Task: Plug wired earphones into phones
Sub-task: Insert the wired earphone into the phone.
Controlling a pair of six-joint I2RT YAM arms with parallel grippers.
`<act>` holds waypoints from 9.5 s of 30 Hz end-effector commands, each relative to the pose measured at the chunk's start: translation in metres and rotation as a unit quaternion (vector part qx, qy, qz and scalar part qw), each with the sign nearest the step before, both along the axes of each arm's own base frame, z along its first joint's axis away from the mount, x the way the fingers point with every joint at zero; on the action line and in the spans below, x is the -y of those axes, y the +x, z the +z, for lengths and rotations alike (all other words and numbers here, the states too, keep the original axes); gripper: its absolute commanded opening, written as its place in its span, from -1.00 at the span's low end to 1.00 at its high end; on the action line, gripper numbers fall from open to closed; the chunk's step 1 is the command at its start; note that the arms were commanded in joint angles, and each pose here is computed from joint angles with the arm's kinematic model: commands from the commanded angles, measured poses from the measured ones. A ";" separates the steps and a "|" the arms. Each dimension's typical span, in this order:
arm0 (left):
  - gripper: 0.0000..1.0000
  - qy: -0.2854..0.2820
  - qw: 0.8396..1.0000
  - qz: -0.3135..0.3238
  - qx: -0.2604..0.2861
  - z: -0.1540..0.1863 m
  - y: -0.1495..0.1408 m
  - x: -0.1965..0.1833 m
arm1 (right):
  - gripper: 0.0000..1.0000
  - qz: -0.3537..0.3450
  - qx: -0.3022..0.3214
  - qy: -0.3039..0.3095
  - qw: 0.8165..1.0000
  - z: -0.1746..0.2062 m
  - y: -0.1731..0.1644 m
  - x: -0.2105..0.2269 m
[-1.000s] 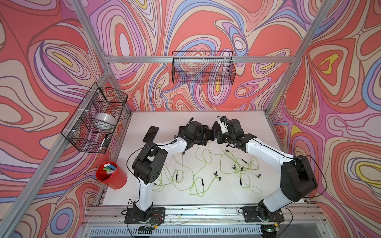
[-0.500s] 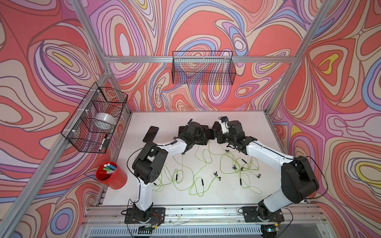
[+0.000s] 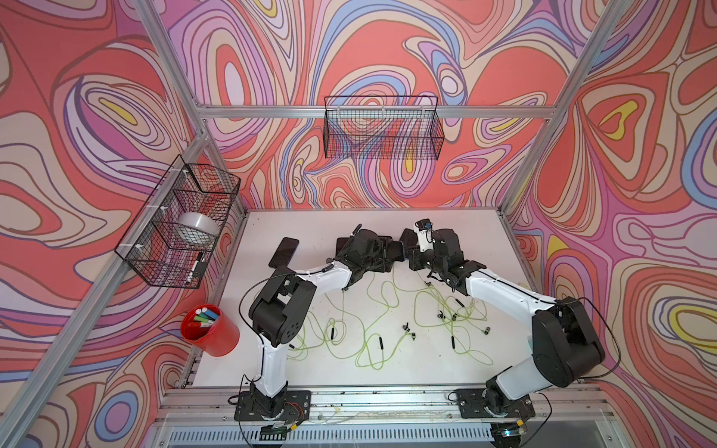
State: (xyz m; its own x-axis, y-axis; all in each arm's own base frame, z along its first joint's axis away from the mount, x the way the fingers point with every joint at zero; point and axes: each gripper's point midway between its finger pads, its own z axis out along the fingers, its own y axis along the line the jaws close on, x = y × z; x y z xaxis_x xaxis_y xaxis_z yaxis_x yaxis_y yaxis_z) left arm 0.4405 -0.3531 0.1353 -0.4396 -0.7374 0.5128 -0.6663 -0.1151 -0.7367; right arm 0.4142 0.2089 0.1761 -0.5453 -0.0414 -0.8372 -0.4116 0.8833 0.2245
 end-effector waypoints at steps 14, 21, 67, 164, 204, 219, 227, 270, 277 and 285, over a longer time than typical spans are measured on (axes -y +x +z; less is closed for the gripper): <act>-1.00 -0.143 0.987 -0.059 0.050 0.085 -0.038 0.044 | -1.00 0.025 0.064 0.049 0.996 0.021 -0.006 -0.015; -1.00 -0.158 0.986 -0.038 0.044 0.087 -0.035 0.039 | -1.00 0.024 0.075 0.064 0.995 0.022 -0.009 -0.015; -1.00 -0.179 0.983 0.037 -0.004 0.052 -0.017 0.016 | -1.00 0.025 0.097 0.079 0.992 0.040 -0.032 0.005; -1.00 -0.230 0.970 0.078 -0.007 0.086 0.000 0.021 | -1.00 0.023 0.135 0.055 0.989 0.011 -0.022 0.017; -1.00 -0.268 0.960 0.086 -0.008 0.094 0.007 0.030 | -1.00 0.034 0.233 0.024 0.972 0.048 0.007 0.010; -1.00 -0.276 0.954 0.113 -0.012 0.089 0.013 0.022 | -1.00 0.028 0.257 0.015 0.966 0.070 0.004 0.019; -1.00 -0.269 0.954 0.129 -0.014 0.084 0.022 0.013 | -1.00 0.030 0.260 0.012 0.965 0.085 -0.012 0.032; -1.00 -0.268 0.957 0.113 0.006 0.101 0.018 0.016 | -1.00 0.020 0.219 -0.003 0.976 0.035 0.008 0.030; -1.00 -0.279 0.954 0.105 0.002 0.106 0.014 0.026 | -1.00 0.028 0.227 -0.003 0.973 0.037 0.013 0.026; -1.00 -0.292 0.951 0.101 0.013 0.124 0.017 0.032 | -1.00 0.060 0.224 0.005 0.973 0.033 0.011 0.015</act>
